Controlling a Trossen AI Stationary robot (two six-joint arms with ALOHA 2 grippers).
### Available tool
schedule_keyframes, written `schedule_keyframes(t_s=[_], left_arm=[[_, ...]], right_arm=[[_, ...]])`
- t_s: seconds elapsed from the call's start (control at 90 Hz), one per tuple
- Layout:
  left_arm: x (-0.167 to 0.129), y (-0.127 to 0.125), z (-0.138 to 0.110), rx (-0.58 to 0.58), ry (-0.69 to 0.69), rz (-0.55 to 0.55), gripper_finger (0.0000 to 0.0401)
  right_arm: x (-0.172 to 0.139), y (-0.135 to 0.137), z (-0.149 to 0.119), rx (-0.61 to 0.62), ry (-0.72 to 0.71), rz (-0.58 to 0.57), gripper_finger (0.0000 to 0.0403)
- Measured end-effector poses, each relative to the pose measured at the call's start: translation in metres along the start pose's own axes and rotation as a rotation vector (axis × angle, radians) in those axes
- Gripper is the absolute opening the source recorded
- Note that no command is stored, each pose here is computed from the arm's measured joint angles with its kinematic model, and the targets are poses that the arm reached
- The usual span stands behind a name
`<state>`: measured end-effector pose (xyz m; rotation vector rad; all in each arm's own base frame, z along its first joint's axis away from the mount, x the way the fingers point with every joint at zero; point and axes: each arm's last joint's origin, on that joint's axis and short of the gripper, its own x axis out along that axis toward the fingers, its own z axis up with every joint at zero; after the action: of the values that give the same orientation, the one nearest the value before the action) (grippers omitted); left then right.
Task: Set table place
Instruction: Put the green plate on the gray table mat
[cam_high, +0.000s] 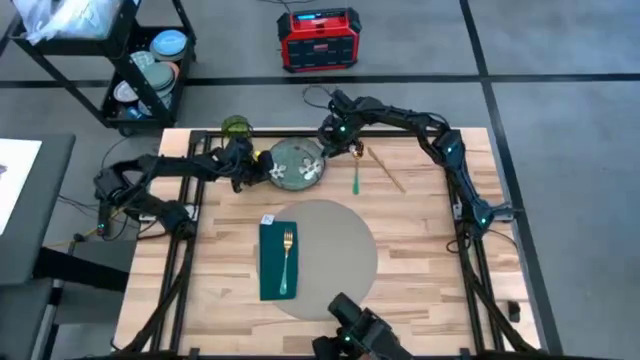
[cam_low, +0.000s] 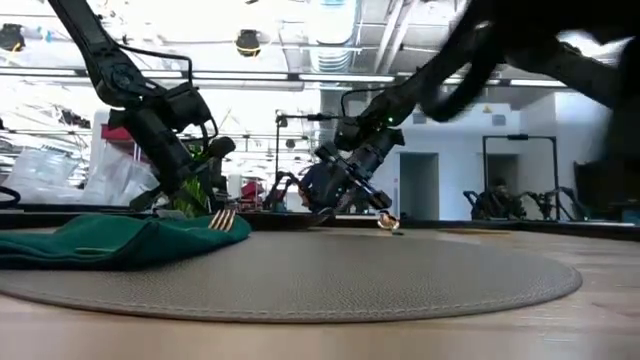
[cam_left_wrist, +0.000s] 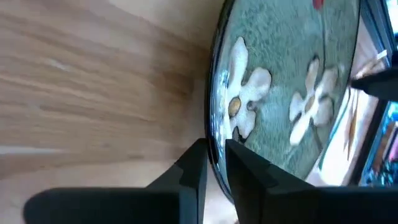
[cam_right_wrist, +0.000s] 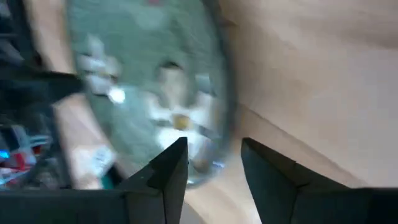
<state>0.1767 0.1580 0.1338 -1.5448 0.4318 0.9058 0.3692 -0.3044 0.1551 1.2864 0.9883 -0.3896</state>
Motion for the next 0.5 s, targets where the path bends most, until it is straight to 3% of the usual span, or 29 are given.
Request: schedule_keyframes(t_s=[0.089,0.244,0.333,0.5], left_arm=[[0.001,-0.001,-0.002,0.009,0.016,-0.004,0.0041],[0.001,-0.002,-0.006,0.021,0.028,-0.005,0.0041],[0.001,-0.002,-0.005,0.02,0.027,-0.005,0.0041],[0.001,-0.001,-0.005,0.016,0.018,0.002,0.0041]], right_arm=[[-0.015,0.006,-0.002,-0.089,0.02,-0.086,0.0135],[-0.042,0.036,-0.006,-0.377,-0.022,-0.315,0.0128],[-0.048,0.048,-0.004,-0.495,-0.078,-0.345,0.0128],[-0.043,0.041,0.009,-0.522,-0.127,-0.32,0.0133]])
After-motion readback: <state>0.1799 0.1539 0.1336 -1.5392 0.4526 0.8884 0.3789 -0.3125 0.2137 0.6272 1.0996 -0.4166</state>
